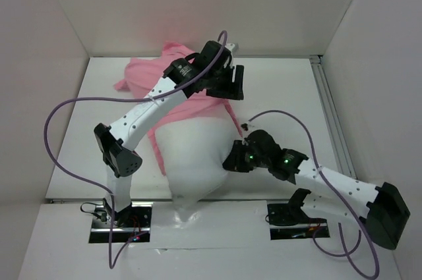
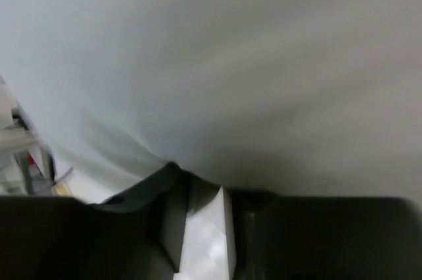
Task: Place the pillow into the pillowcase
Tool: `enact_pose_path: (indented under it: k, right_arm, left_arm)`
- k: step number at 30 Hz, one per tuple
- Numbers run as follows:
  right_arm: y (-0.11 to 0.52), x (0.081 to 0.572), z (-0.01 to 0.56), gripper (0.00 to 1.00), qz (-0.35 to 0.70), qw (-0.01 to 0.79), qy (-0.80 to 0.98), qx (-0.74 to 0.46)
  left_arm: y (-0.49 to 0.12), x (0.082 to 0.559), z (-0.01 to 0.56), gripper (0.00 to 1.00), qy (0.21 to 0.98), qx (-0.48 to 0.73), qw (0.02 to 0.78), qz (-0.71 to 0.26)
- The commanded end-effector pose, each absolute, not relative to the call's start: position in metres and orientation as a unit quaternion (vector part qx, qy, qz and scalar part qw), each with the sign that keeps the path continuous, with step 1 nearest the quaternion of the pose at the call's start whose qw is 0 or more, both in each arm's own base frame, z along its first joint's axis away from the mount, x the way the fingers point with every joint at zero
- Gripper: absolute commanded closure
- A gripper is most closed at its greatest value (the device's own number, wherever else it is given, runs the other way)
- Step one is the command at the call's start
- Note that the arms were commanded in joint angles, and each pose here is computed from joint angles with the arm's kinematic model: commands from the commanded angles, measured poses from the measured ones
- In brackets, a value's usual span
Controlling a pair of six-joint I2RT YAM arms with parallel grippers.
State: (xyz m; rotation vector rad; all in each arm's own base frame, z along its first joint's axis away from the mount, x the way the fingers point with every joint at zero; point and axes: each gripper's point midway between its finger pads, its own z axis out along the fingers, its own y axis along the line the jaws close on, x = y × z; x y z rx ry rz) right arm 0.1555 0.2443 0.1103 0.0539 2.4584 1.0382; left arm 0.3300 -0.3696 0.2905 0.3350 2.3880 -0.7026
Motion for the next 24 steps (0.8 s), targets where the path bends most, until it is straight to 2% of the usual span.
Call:
enact_pose_path:
  k: [1, 2, 4, 7, 9, 11, 12, 15, 16, 17, 18, 19, 22, 24]
  right_arm:
    - [0.301, 0.142, 0.173, 0.62, 0.452, 0.234, 0.854, -0.102]
    - [0.302, 0.141, 0.162, 0.38, 0.427, 0.225, 0.862, -0.154]
    - [0.283, 0.143, 0.154, 0.11, 0.362, 0.219, 0.891, -0.163]
    - [0.249, 0.169, 0.185, 0.09, 0.326, 0.287, 0.890, -0.137]
    - [0.219, 0.189, 0.205, 0.15, 0.312, 0.328, 0.887, -0.090]
    - [0.198, 0.204, 0.214, 0.27, 0.298, 0.354, 0.885, -0.050]
    - [0.178, 0.216, 0.219, 0.43, 0.286, 0.370, 0.884, -0.005]
    - [0.141, 0.238, 0.215, 0.60, 0.248, 0.390, 0.883, 0.087]
    - [0.130, 0.243, 0.209, 0.60, 0.233, 0.392, 0.883, 0.110]
    - [0.117, 0.252, 0.199, 0.58, 0.218, 0.389, 0.886, 0.130]
    - [0.112, 0.257, 0.188, 0.38, 0.209, 0.371, 0.893, 0.143]
    - [0.114, 0.263, 0.183, 0.28, 0.221, 0.363, 0.894, 0.139]
    - [0.110, 0.282, 0.158, 0.12, 0.228, 0.330, 0.905, 0.140]
    - [0.113, 0.293, 0.145, 0.08, 0.223, 0.317, 0.913, 0.125]
  left_arm:
    - [-0.365, 0.318, 0.365, 0.21, 0.861, 0.139, 0.388, -0.297]
    - [-0.358, 0.318, 0.365, 0.19, 0.865, 0.141, 0.390, -0.282]
    - [-0.334, 0.313, 0.366, 0.19, 0.877, 0.125, 0.395, -0.244]
    - [-0.305, 0.308, 0.346, 0.25, 0.897, 0.111, 0.386, -0.184]
    - [-0.285, 0.293, 0.341, 0.26, 0.905, 0.103, 0.376, -0.170]
    - [-0.275, 0.278, 0.311, 0.26, 0.921, 0.109, 0.349, -0.138]
    - [-0.277, 0.261, 0.309, 0.23, 0.920, 0.127, 0.343, -0.142]
    - [-0.292, 0.231, 0.273, 0.12, 0.933, 0.158, 0.296, -0.131]
    - [-0.294, 0.226, 0.267, 0.08, 0.934, 0.160, 0.293, -0.124]
    - [-0.291, 0.227, 0.254, 0.03, 0.938, 0.157, 0.295, -0.095]
    - [-0.297, 0.221, 0.246, 0.00, 0.939, 0.157, 0.295, -0.084]
    - [-0.297, 0.227, 0.233, 0.00, 0.940, 0.155, 0.300, -0.051]
    - [-0.302, 0.225, 0.197, 0.00, 0.948, 0.164, 0.274, -0.006]
    - [-0.305, 0.225, 0.181, 0.00, 0.947, 0.179, 0.265, 0.013]
